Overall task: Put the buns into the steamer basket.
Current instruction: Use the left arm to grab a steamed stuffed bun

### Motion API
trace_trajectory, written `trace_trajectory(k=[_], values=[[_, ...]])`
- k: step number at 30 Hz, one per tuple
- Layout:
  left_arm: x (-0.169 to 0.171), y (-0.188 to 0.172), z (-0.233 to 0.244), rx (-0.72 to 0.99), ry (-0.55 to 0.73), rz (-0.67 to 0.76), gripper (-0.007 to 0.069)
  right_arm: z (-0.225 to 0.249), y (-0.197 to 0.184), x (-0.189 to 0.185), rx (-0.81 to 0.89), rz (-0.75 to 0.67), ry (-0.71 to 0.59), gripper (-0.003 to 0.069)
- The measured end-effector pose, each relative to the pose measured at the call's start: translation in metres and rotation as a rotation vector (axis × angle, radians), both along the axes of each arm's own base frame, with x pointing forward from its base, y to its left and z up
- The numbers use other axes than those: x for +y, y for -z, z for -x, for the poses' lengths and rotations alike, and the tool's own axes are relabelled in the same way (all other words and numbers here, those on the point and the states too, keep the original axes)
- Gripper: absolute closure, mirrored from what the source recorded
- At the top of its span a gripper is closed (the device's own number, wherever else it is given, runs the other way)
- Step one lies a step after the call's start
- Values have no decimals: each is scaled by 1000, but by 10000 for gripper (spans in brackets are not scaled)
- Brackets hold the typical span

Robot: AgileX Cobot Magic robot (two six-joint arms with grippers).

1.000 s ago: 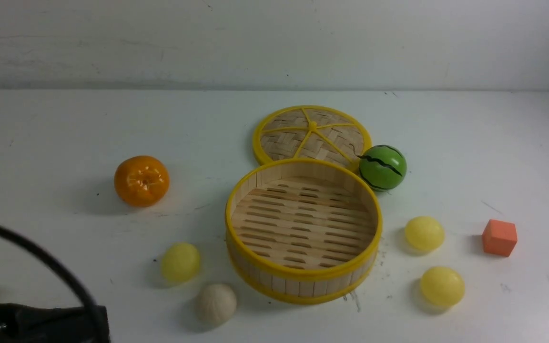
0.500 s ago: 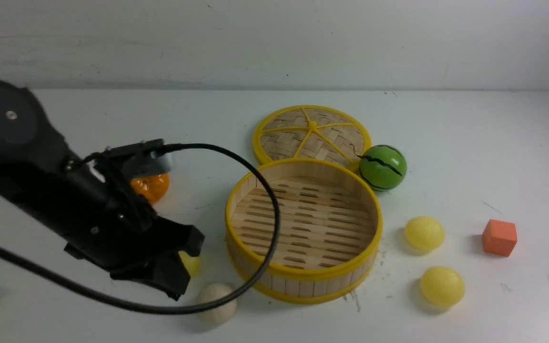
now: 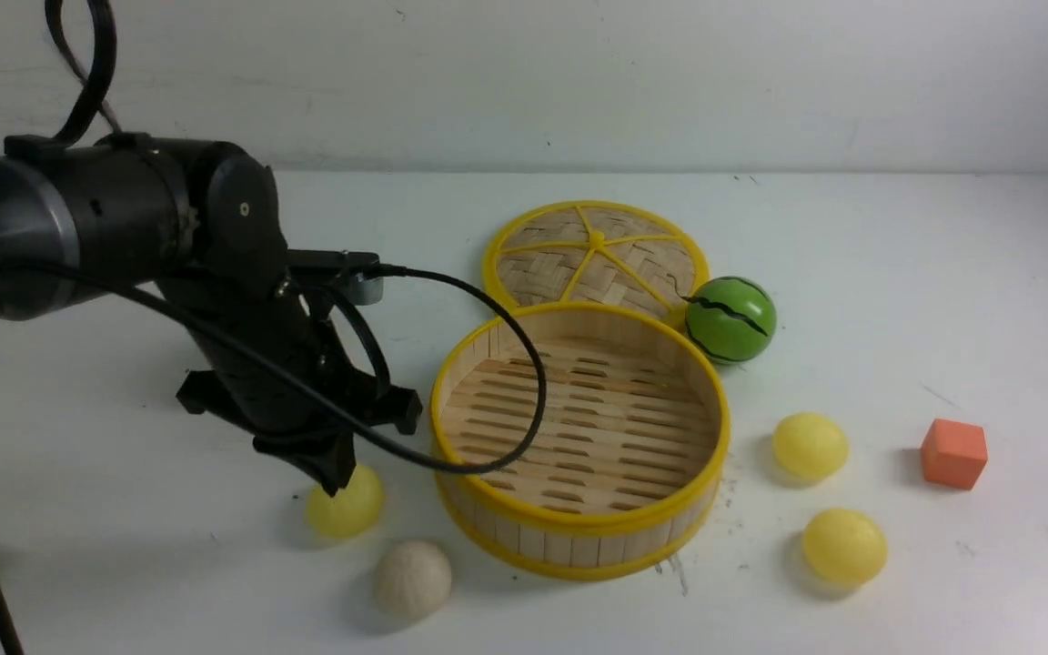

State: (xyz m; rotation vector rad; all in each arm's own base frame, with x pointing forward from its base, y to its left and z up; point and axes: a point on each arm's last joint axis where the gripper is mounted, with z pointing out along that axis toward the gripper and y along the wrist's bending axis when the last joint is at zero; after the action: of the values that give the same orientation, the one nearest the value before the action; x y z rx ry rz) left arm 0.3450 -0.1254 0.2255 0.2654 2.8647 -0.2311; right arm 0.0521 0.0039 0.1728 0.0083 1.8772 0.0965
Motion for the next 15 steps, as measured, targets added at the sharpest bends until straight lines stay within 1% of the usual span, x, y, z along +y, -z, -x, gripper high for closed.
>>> trace_trajectory(k=[3, 5, 6, 8, 9, 12, 15], values=[[11, 8, -10, -19, -28, -2, 561, 0, 0, 0, 0, -1, 0, 420], [11, 10, -12, -25, -24, -3, 542, 0, 0, 0, 0, -1, 0, 420], [11, 13, -13, -25, -17, -6, 507, 0, 0, 0, 0, -1, 0, 420], [11, 16, -15, -25, -14, -8, 473, 0, 0, 0, 0, -1, 0, 420], [10, 21, -17, -27, -13, -9, 426, 0, 0, 0, 0, -1, 0, 420], [10, 27, -21, -38, -12, -11, 384, 0, 0, 0, 0, -1, 0, 420], [9, 30, -23, -52, -2, -13, 367, 0, 0, 0, 0, -1, 0, 420]])
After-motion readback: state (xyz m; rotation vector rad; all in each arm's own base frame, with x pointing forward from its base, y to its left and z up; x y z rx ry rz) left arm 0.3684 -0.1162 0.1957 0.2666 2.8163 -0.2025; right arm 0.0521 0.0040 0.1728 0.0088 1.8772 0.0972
